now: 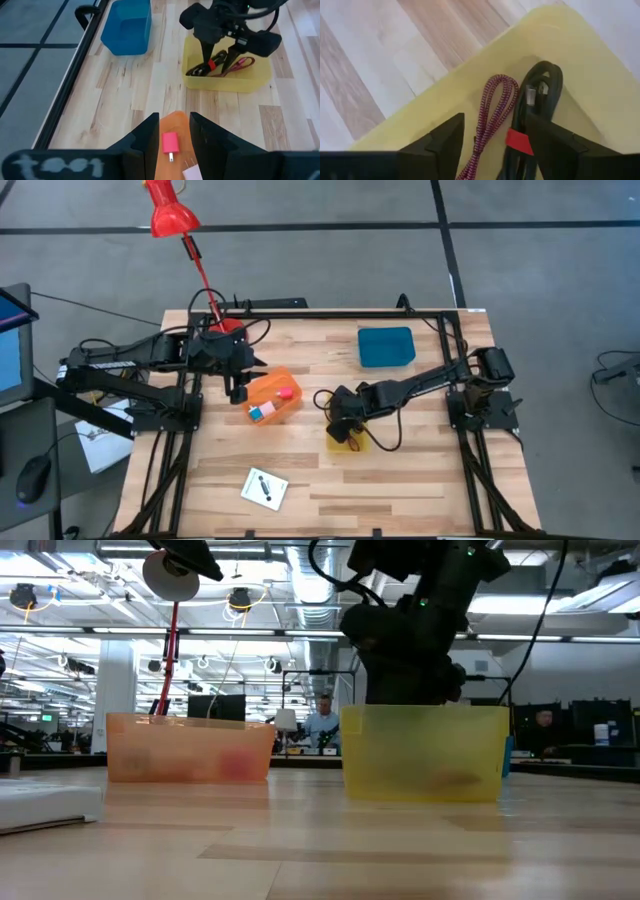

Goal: Pick and place items into bin
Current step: Put the white card reader box into the blue bin

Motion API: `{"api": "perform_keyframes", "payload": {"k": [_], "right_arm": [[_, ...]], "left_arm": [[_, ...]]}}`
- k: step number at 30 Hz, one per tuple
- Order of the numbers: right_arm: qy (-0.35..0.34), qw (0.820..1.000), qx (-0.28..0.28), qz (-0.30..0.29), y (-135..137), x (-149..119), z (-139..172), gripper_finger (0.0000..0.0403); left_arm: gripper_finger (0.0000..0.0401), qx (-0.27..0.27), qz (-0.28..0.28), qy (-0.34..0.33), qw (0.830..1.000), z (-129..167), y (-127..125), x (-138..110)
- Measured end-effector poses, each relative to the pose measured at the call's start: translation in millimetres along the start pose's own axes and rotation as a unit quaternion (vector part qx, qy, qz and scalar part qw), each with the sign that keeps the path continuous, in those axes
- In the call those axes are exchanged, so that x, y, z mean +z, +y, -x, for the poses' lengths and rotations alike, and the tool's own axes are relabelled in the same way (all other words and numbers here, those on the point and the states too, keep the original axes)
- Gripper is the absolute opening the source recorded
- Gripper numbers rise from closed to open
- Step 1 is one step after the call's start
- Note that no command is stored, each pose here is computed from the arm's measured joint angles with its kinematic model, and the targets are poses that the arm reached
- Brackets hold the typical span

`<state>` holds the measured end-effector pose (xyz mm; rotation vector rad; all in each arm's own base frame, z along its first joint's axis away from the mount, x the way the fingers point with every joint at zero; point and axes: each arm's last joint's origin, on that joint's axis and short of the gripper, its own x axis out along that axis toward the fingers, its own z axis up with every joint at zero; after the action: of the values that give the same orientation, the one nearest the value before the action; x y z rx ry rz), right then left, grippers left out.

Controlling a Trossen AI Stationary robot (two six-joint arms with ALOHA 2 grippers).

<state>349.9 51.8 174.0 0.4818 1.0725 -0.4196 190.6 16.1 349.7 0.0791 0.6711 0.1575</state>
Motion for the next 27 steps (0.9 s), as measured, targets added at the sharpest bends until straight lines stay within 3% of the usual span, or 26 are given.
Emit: {"api": "perform_keyframes", "payload": {"k": [9,14,22,27], "right_arm": [[-0.025,0.998,0.025,0.043,13,14,13,0.0214],[-0.050,0.993,0.066,0.084,33,27,32,0.0198],[-0.122,0.955,0.131,0.239,76,17,56,0.0173],[-0.138,0.937,0.162,0.276,99,-1,60,0.0164]], "left_arm": [[0.0098,-0.009,0.014,0.018,1.000,0,-1,-3],[0.0098,-0.067,0.033,0.025,0.997,-2,-7,-7],[0.0098,-0.189,0.026,0.076,0.979,-18,-37,-31],[0.0098,-0.218,0.061,0.135,0.965,-27,-60,-55]]}}
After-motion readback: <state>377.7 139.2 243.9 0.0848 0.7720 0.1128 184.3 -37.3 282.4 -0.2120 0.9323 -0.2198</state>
